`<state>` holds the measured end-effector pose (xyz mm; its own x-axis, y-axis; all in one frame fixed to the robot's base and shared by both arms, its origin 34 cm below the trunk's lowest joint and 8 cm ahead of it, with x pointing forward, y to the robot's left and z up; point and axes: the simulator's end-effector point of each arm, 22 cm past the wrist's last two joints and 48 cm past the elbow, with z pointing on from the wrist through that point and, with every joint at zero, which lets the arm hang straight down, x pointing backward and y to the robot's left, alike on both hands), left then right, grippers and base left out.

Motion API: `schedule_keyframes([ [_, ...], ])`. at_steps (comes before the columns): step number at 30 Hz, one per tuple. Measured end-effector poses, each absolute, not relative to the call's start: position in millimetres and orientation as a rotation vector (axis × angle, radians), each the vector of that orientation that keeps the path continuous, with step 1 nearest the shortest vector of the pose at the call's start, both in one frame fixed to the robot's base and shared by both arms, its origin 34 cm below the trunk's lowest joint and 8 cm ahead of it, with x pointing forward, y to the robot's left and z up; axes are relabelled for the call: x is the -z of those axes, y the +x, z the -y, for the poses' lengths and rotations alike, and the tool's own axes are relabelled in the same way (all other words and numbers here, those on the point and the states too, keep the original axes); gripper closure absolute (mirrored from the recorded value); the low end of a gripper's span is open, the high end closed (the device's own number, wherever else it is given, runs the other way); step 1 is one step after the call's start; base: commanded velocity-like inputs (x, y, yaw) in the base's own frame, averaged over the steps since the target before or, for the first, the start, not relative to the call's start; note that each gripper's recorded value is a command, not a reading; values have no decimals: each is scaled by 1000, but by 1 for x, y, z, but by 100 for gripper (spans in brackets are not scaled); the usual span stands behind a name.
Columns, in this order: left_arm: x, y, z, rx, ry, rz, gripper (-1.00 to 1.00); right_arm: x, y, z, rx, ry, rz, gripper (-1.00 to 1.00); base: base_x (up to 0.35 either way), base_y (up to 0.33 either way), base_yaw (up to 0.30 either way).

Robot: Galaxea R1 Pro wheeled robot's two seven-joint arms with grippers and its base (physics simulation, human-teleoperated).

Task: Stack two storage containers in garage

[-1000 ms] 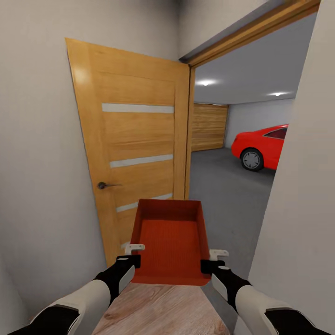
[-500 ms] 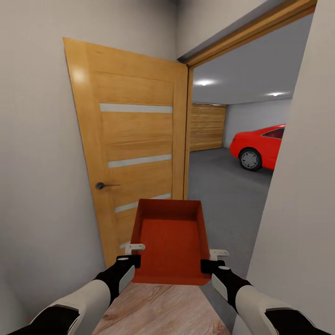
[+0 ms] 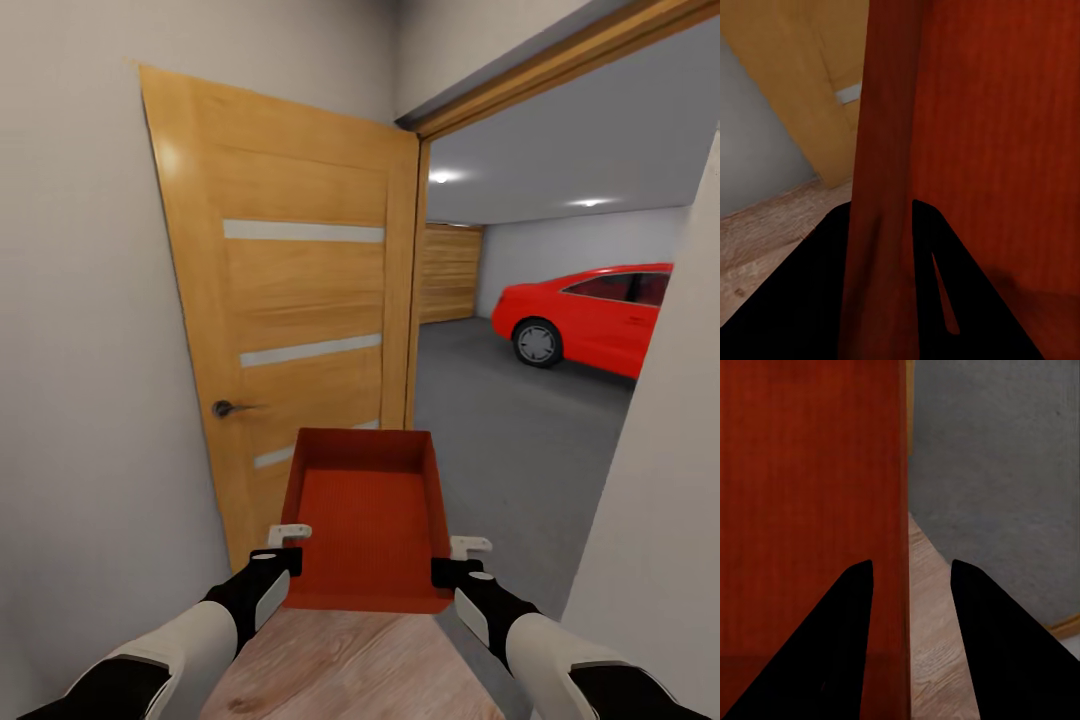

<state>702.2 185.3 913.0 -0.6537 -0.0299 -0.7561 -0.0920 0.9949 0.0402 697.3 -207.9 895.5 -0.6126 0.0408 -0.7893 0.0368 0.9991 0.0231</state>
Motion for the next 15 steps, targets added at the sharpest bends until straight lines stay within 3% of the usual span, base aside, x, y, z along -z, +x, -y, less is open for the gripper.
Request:
schedule_keyframes([
  [7,-913,702,-185,-94,-84,-2283,100,-895,697,208,-5,54,-2231,100,132,100,-233],
  [15,-913,702,-185,-94,-84,-2282,100,-895,698,208,-5,54,-2230,100,22,7,-238],
])
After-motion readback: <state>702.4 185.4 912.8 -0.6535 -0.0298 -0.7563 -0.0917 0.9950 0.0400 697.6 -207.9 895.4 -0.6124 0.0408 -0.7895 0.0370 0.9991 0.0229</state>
